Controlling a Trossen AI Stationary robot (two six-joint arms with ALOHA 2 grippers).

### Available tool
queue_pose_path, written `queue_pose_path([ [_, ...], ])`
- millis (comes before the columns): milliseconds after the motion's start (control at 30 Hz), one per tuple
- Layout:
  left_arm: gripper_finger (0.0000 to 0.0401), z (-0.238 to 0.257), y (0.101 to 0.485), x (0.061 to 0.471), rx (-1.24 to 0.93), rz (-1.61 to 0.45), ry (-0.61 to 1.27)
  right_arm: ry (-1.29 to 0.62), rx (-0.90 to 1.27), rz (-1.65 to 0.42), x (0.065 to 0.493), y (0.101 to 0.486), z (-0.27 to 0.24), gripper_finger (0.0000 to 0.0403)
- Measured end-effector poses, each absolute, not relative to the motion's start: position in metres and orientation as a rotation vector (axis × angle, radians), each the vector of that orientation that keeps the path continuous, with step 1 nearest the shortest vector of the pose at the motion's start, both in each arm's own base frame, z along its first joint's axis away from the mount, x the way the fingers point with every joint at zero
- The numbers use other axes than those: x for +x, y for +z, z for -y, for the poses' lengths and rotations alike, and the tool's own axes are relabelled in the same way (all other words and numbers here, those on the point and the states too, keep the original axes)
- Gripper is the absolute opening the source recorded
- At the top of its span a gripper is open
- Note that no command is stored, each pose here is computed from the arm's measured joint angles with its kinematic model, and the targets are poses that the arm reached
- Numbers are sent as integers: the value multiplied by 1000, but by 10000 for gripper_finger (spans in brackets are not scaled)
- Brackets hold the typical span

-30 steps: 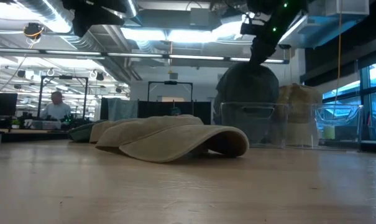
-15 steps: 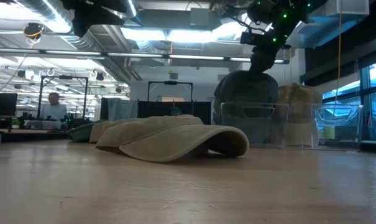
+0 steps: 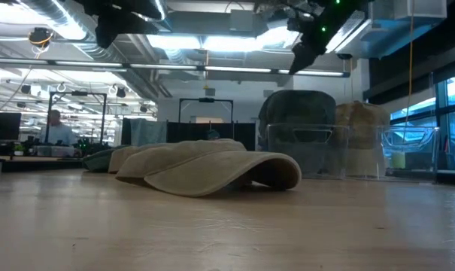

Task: Pick & Place hat
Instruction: Put the bottom brown cap into the right transparent bin

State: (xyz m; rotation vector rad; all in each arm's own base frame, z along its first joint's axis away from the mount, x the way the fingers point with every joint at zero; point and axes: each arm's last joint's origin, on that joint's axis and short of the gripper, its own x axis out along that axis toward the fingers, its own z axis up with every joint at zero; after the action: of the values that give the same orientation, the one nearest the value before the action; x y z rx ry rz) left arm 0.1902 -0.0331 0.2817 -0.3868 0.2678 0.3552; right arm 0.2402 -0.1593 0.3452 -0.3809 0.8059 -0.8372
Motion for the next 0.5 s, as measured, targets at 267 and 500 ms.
queue_pose_path([
  [267,141,40,265,216,-420,-290,378,-809,-281,-735,246,358,147,264],
  [500,141,45,237,232,-401,-447,375,-610,-280,-727,262,354,111,264],
])
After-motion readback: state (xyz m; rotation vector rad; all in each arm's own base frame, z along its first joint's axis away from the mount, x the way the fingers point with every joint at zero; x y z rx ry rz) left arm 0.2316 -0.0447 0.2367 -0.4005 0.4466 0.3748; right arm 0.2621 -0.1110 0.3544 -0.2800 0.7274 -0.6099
